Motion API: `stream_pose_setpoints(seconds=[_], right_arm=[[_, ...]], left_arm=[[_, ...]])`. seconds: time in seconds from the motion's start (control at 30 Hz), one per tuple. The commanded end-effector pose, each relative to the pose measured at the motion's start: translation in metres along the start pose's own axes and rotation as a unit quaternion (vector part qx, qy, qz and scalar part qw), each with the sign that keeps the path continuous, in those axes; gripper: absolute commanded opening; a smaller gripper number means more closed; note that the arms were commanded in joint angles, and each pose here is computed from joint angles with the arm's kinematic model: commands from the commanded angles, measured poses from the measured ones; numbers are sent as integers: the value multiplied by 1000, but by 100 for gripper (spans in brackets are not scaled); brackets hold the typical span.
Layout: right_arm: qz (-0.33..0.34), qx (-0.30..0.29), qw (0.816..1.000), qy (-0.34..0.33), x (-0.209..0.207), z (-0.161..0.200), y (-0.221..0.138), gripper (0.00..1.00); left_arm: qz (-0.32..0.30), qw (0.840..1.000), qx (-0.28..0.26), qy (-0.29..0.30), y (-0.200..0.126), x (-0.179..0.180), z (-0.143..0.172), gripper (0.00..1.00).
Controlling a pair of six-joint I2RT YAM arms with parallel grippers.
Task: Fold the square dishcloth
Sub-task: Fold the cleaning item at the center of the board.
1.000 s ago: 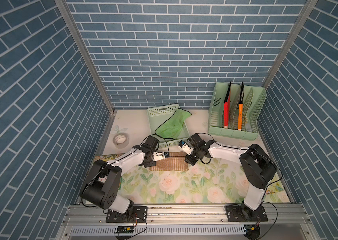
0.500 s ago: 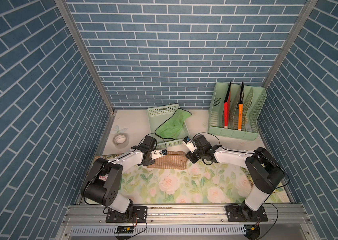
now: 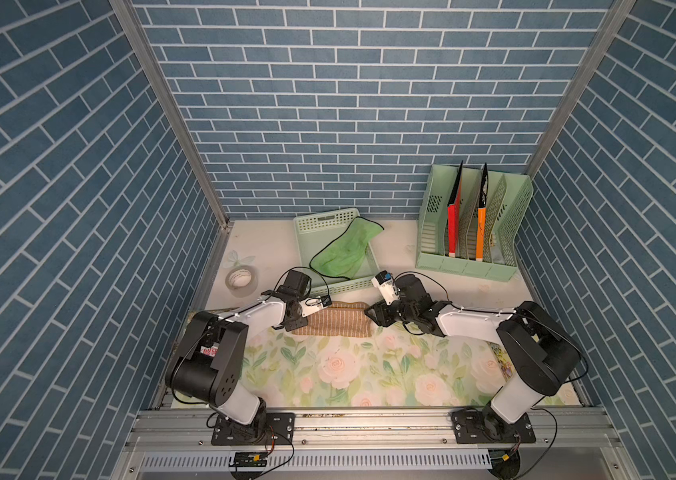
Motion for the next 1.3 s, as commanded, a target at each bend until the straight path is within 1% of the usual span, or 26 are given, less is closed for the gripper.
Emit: stream_pose_setpoints(seconds=[0.0, 0.13, 0.27, 0.4, 0.43, 0.6, 0.7, 0.8, 0.87, 0.93, 0.97, 1.0, 1.03, 1.07, 1.1, 1.13, 1.17, 1.2, 1.27], right_arm=[[-41, 7, 997, 63, -1, 1, 10, 47], [-45, 22, 996, 74, -4, 5, 18, 41], [-64, 22, 995, 74, -1, 5, 17, 25], [-75, 16, 995, 68, 3, 2, 14, 4], [-75, 16, 995, 64, 4, 1, 14, 0], [-57, 20, 997, 44, 4, -9, 17, 0], [-28, 20, 999, 35, -3, -12, 23, 0], [-1, 28, 999, 33, -12, -11, 34, 0], [20, 29, 999, 33, -20, -9, 41, 0], [39, 30, 998, 32, -28, -4, 47, 1], [46, 28, 998, 32, -29, -3, 47, 10], [51, 22, 998, 31, -30, -4, 45, 23], [55, 18, 998, 29, -30, -4, 43, 38], [58, 9, 998, 25, -28, -6, 38, 45], [58, -5, 998, 17, -23, -11, 31, 46], [64, -20, 998, 9, -19, -15, 23, 47], [69, -37, 997, 1, -13, -21, 13, 48], [76, -53, 996, -5, -6, -26, 3, 48], [75, -75, 994, -17, 12, -31, -8, 45]], left_arm=[[22, 1000, 13, -5, 2, -9, 8, 17], [20, 1000, 11, -4, 1, -9, 8, 17], [17, 1000, 9, -4, -2, -9, 8, 16], [9, 1000, 11, -5, -3, -8, 9, 16], [5, 1000, 13, -6, -3, -8, 10, 16], [-30, 999, 24, -16, -4, -1, 12, 17], [-48, 998, 32, -24, -2, 4, 14, 17], [-75, 996, 44, -34, 5, 9, 15, 22], [-81, 995, 49, -35, 8, 8, 17, 24], [-90, 994, 48, -37, 8, 9, 20, 34], [-93, 994, 48, -35, 6, 9, 21, 41], [-94, 994, 46, -33, 2, 9, 22, 48], [-93, 994, 39, -31, -5, 10, 22, 57], [-90, 995, 31, -30, -13, 11, 21, 61], [-85, 996, 21, -29, -24, 12, 20, 71], [-73, 997, 12, -26, -33, 11, 19, 74], [-69, 997, -2, -25, -44, 13, 17, 81], [-68, 997, -19, -22, -56, 14, 15, 83], [-53, 997, -47, -15, -75, 13, 11, 84]])
Point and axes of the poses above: each gripper's point midway between its finger pads, its own y axis out along the fingers, its own x axis along the line the jaws close on, z = x × y, the point moved 8 cm from there along -y, back along the fingers, and after that the axes turned 5 degrees about y, right-handed, at the moved point
